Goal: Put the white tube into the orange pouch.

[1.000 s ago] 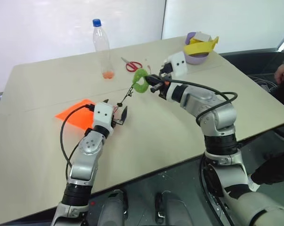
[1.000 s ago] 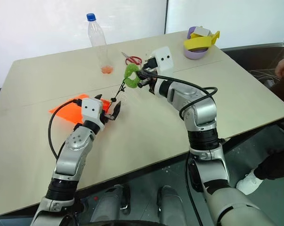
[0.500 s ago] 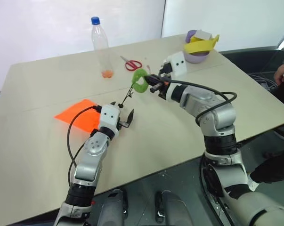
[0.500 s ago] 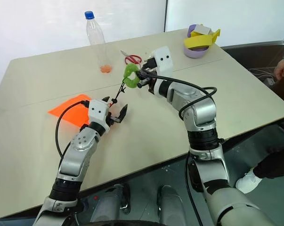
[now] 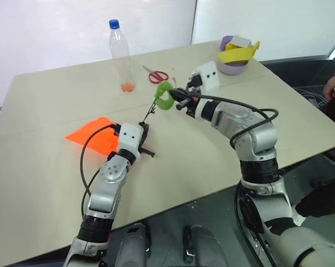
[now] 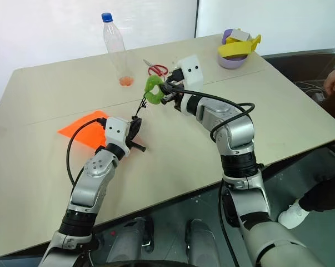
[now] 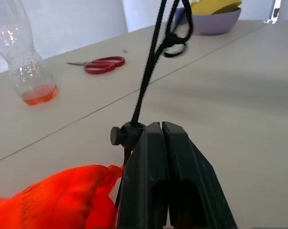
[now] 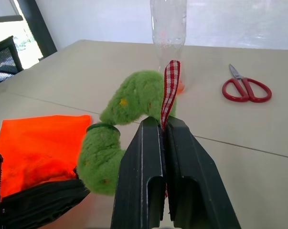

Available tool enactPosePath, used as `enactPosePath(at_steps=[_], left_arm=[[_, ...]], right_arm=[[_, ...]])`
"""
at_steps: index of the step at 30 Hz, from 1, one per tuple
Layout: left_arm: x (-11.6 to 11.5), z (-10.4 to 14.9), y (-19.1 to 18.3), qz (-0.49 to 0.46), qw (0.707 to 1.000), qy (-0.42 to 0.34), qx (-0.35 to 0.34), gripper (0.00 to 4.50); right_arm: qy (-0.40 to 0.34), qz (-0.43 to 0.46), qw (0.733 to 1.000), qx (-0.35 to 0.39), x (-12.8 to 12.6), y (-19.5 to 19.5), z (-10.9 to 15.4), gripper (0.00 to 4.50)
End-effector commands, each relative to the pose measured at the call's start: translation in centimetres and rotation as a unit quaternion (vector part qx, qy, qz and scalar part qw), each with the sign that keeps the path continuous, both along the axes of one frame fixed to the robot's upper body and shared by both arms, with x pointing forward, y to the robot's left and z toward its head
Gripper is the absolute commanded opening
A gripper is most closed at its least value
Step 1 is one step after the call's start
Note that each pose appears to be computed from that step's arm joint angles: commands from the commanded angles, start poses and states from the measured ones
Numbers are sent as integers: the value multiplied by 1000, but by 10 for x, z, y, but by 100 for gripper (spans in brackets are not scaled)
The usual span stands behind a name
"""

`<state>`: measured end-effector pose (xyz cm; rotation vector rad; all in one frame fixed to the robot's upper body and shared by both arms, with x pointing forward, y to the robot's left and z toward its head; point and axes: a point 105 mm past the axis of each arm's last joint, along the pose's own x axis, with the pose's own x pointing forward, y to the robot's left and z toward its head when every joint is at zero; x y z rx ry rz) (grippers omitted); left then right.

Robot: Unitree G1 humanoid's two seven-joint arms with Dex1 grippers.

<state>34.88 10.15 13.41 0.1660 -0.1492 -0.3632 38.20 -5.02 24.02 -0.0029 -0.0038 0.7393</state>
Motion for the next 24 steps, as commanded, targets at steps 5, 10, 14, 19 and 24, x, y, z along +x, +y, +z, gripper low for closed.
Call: enactPosePath(at_steps=[5, 10, 14, 19, 24], left_arm=[[-4, 10, 1, -7, 1000, -21, -10, 3], [-15, 18, -8, -64, 997, -26, -46, 186], [-20, 17, -9, -71, 996, -23, -44, 390], [-18, 22, -6, -67, 996, -36, -37, 390], [-7, 22, 4, -30, 998, -45, -18, 390]], right_arm=[[-38, 7, 999, 7, -5, 2, 19, 0], [-39, 8, 999, 5, -5, 3, 18, 0], [-39, 11, 999, 2, -6, 4, 17, 0], [-38, 11, 999, 1, -6, 4, 16, 0], [-36, 14, 999, 0, -6, 5, 15, 0]])
